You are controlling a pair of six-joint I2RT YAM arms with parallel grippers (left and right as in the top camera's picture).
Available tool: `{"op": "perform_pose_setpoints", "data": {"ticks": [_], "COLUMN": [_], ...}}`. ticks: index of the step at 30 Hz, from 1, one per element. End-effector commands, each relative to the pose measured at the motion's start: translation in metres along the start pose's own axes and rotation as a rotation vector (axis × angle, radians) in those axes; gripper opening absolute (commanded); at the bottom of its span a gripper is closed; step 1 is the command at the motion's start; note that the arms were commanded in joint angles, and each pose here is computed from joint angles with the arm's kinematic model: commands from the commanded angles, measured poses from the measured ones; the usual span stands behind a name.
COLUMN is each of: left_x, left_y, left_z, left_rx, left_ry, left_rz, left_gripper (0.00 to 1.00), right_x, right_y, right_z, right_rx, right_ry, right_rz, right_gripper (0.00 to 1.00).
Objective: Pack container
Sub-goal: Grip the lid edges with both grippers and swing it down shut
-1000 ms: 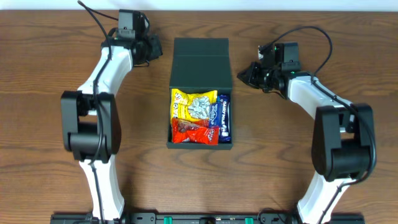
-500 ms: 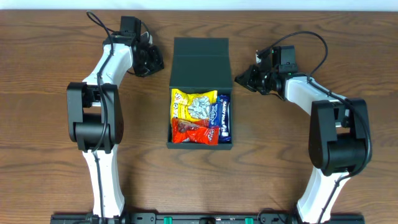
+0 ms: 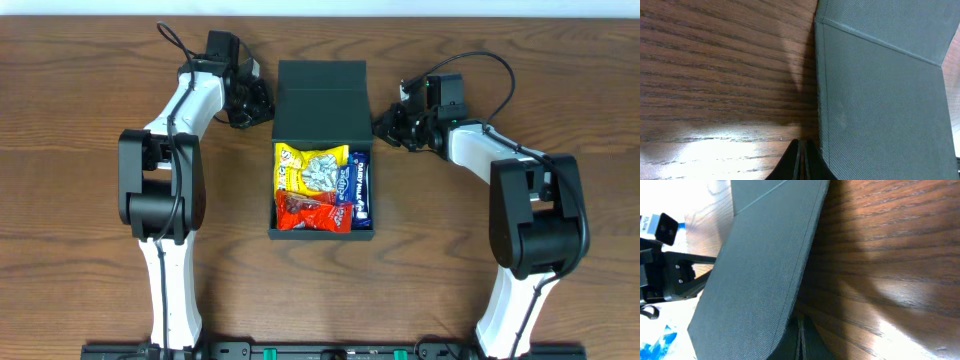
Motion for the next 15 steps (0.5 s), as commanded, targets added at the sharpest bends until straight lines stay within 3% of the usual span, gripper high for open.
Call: {"op": "perform_pose_setpoints", "data": {"ticks": [1, 8, 15], "left_x": [-0.001, 0.000, -0.009], "left_y": [-0.002, 0.009, 0.054], "left_z": [-0.007, -0.016, -0.047], "left_rx": [0.045, 0.068, 0.101], "left_ry": [-0.031, -0.060, -0.209], "left_rz": [0.018, 0.012, -0.085], "left_gripper": [0.06, 0.06, 0.06], "right_x": [0.002, -0.005, 0.001], "right_y": [-0.004, 0.003, 0.010], "right_z": [0.011, 0.034, 0.056], "right_rx": [-0.056, -0.194, -0.326], "right_ry": [0.015, 0.129, 0.249], "right_rz": [0.022, 0.022, 0.057], "right_gripper": [0.01, 0.02, 0.02]}}
Point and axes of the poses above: each gripper's point midway between its finger pads, its own y axis back along the fingers, its own z axis along the line the jaws close on, x = y × z, the point moved 1 cm from there along y, back along the fingers, and after that the axes turned 1 degree about y, right-handed, at the moved point
